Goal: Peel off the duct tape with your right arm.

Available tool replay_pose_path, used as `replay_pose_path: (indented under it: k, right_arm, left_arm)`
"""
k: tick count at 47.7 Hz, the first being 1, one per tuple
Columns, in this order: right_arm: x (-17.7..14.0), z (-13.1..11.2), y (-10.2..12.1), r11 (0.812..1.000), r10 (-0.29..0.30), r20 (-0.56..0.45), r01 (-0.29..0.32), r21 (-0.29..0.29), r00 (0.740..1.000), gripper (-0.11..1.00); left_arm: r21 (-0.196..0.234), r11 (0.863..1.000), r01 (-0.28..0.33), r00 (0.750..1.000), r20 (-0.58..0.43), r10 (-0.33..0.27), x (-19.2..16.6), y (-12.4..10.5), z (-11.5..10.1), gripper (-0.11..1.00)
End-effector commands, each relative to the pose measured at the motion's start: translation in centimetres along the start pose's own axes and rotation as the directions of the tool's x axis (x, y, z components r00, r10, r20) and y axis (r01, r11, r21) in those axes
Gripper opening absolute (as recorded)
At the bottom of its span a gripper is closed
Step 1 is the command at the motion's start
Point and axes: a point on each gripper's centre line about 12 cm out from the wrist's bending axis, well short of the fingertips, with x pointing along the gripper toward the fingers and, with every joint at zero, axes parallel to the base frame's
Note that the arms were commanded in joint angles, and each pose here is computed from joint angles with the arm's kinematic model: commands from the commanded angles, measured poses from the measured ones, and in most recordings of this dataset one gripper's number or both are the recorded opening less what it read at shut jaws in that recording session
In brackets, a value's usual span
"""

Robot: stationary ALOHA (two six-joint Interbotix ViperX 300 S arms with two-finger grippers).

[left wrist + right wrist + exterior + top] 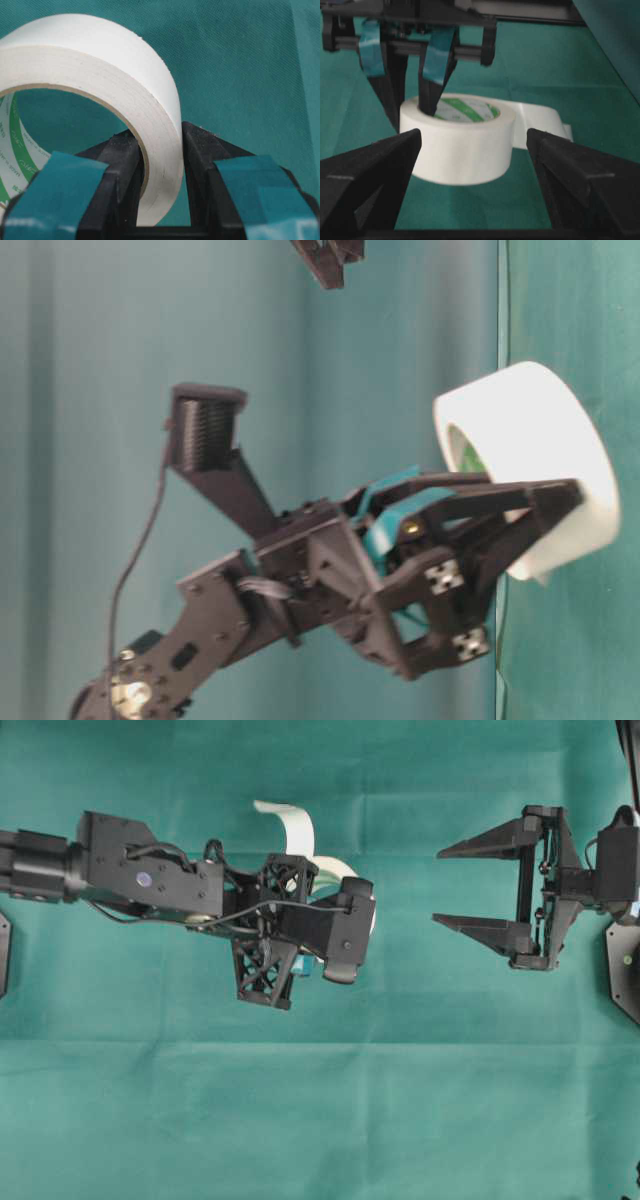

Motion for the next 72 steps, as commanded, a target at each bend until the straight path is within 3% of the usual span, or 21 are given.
replay_pose_path:
  k: [1, 14, 40, 72]
  right_arm:
    - [0.1, 0.8, 0.1, 1.000, 0.004, 0.026, -0.004, -0.001, 1.000, 0.55]
    - [-0.2, 1.1, 0.1, 1.000, 0.004, 0.038, -0.004, 0.000, 0.999, 0.55]
    - [-0.3, 0.9, 0.1, 1.000, 0.004, 0.023, -0.004, 0.005, 1.000, 0.55]
    - [-0.3, 0.8, 0.5, 1.000, 0.019, 0.021, -0.019, 0.003, 1.000, 0.55]
  left_arm:
    - [-0.006, 1.000, -0.010, 0.999, 0.048, 0.010, -0.4, 0.0, 0.7, 0.21]
    - [-0.017, 1.000, -0.012, 0.998, 0.057, 0.013, 1.5, -0.3, -0.7, 0.21]
    - [-0.095, 0.996, -0.003, 1.000, 0.022, 0.005, 3.2, -0.5, -1.9, 0.21]
    - [-0.095, 0.995, -0.003, 1.000, 0.022, 0.006, 3.4, -0.5, -1.7, 0.20]
